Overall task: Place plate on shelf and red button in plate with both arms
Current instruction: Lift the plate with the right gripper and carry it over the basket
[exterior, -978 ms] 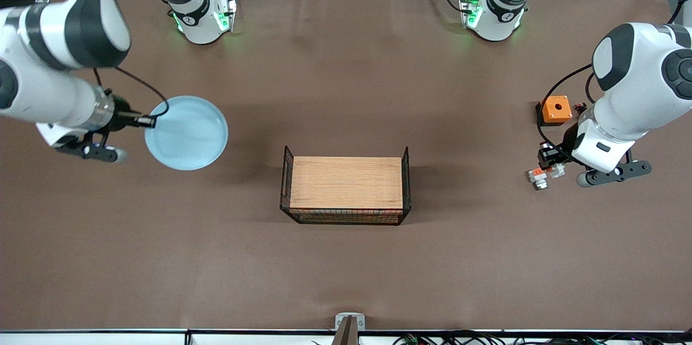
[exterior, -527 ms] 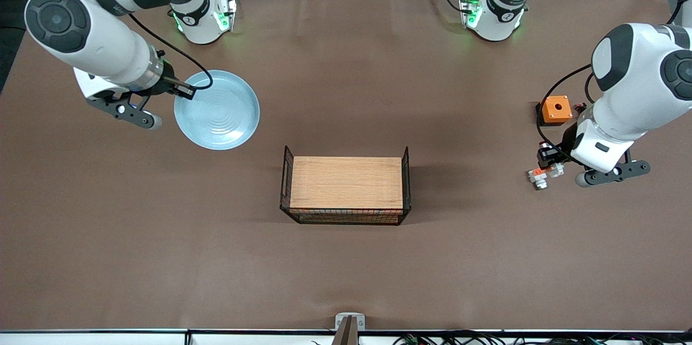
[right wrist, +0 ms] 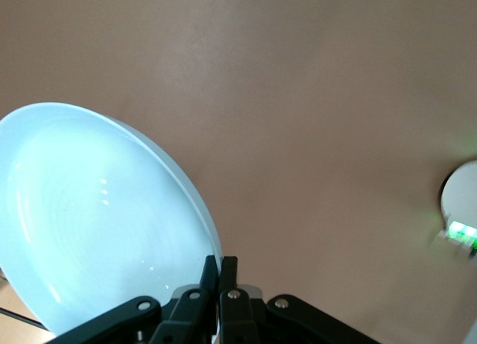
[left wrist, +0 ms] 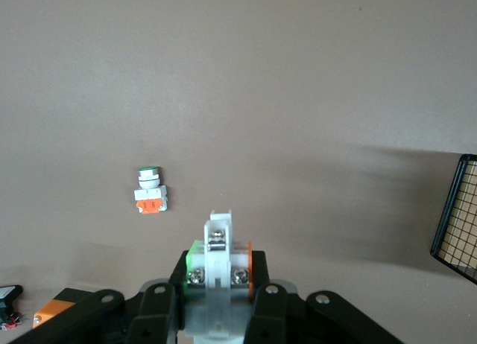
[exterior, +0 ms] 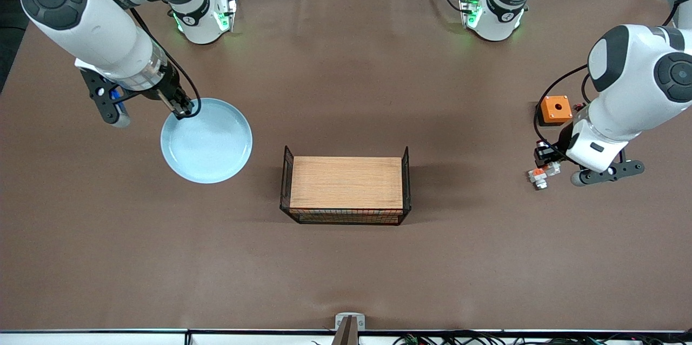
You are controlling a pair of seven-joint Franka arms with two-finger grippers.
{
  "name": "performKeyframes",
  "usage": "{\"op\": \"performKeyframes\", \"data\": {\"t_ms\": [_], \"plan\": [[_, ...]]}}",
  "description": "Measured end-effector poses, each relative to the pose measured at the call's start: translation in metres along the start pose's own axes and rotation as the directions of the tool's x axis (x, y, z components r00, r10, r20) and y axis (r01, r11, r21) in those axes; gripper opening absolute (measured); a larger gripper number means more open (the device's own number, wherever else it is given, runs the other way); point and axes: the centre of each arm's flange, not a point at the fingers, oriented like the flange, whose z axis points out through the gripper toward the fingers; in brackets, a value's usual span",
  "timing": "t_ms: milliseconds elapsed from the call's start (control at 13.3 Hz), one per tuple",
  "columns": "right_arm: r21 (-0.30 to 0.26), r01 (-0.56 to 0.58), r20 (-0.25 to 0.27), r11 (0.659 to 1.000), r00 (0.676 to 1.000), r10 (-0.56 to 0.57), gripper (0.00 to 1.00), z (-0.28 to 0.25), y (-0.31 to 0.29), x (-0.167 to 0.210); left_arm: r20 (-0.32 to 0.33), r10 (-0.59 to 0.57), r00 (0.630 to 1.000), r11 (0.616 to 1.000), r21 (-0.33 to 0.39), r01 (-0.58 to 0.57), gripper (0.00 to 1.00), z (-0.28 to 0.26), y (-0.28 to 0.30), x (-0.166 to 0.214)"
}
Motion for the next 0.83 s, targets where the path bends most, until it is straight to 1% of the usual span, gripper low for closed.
{"op": "performKeyframes", "data": {"t_ms": [150,301,376,451,602,827], "plan": [[0.017,-0.058,0.005,0.998,0.998,0.058,0.03,-0.007,0.0,0.003,0.001,0.008,1.0,1.0,-0.001,-0.008,0.34,0.0,0.005,-0.002],[0.034,-0.117,0.037,0.993,0.993,0.115,0.03,-0.012,-0.001,0.0,0.002,0.012,1.0,1.0,-0.002,-0.012,0.34,0.001,0.006,-0.003],[0.039,-0.154,0.052,0.987,0.987,0.152,0.03,-0.016,-0.001,-0.008,0.003,0.012,1.0,1.0,-0.002,-0.012,0.34,0.001,0.007,-0.003],[0.045,-0.19,0.06,0.981,0.98,0.188,0.03,-0.019,-0.001,-0.025,0.004,0.014,1.0,1.0,-0.002,-0.014,0.34,0.002,0.007,-0.003],[0.077,-0.266,0.074,0.961,0.963,0.26,0.03,-0.027,-0.003,-0.079,0.009,0.019,1.0,1.0,-0.003,-0.019,0.34,0.004,0.01,-0.004],[0.117,-0.362,0.112,0.925,0.93,0.35,0.03,-0.03,-0.001,-0.158,0.016,0.023,1.0,1.0,-0.004,-0.023,0.34,0.009,0.013,-0.004]]}}
